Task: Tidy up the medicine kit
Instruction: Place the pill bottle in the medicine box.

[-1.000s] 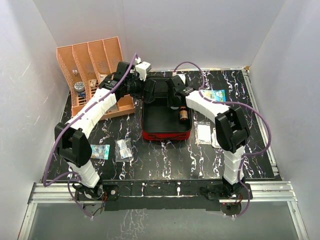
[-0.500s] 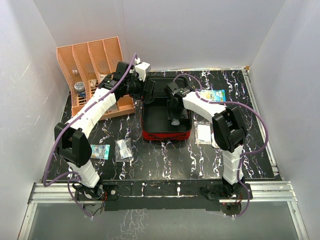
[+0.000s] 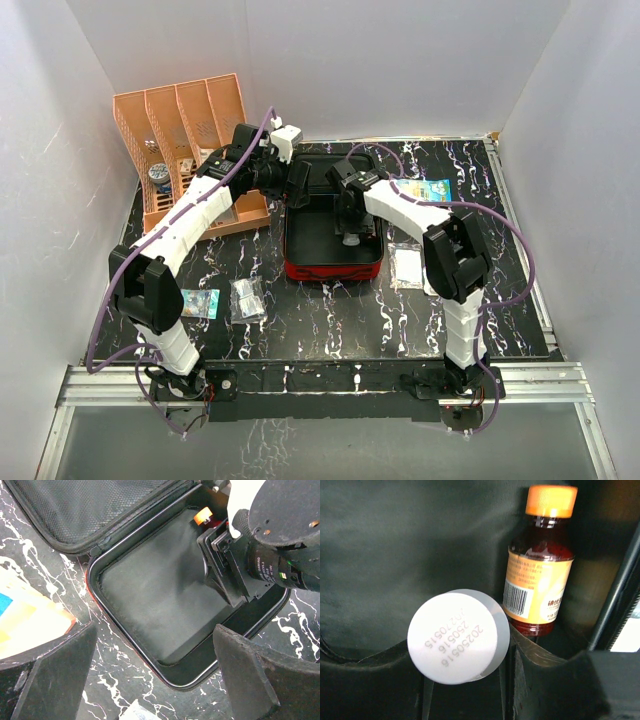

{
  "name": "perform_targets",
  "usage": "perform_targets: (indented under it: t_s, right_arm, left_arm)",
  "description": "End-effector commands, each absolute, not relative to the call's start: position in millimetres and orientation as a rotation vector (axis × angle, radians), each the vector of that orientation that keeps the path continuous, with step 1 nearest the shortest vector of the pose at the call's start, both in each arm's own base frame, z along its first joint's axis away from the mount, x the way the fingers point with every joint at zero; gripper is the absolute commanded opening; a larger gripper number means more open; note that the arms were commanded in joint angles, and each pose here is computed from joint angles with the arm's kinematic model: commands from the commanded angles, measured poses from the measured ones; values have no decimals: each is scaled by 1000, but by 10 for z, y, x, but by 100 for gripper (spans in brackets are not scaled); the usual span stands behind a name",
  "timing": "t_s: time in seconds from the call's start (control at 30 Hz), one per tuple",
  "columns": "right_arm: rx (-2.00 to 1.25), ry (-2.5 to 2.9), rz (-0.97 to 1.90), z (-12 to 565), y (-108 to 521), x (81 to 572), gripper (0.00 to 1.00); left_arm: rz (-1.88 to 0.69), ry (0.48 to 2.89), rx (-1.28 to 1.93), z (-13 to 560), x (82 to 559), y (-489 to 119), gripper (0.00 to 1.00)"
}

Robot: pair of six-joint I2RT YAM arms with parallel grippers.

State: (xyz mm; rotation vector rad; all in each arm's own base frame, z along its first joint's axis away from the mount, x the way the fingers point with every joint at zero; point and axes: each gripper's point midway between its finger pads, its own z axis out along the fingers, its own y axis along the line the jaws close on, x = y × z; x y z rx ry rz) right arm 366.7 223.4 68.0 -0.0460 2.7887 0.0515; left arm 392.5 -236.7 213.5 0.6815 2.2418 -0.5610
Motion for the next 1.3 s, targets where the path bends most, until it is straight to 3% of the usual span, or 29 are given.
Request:
perform_targets:
  t_s: [0.0,0.07,0.4,0.6,0.87,1.0,1.27]
  right_arm:
    - [0,2665,56,925,2309,3987,38]
    - [0,2652,55,951,2316,4030,44]
    - [4,2665,38,933,2289,3996,58]
    - [38,2631,51,1048,2247,3970,60]
    - [147,2395,50,1974,2019,4207,60]
    - [147,2373,-23,2083,1645,4353,61]
    - [-279,2385,-28,2004,1013,4570,62]
  left_arm:
    - [-588,2193,684,2374,3892,-2368,99]
    - [-594,2191,684,2386,3873,-2371,99]
    - [-598,2191,679,2399,3805,-2343,99]
    - [-616,2194,678,2397,3770,-2352,99]
    - [-593,2193,691,2384,3772,-2324,99]
    - [-589,2191,696,2380,3769,-2319,99]
    - [-584,2193,714,2366,3701,-2286,99]
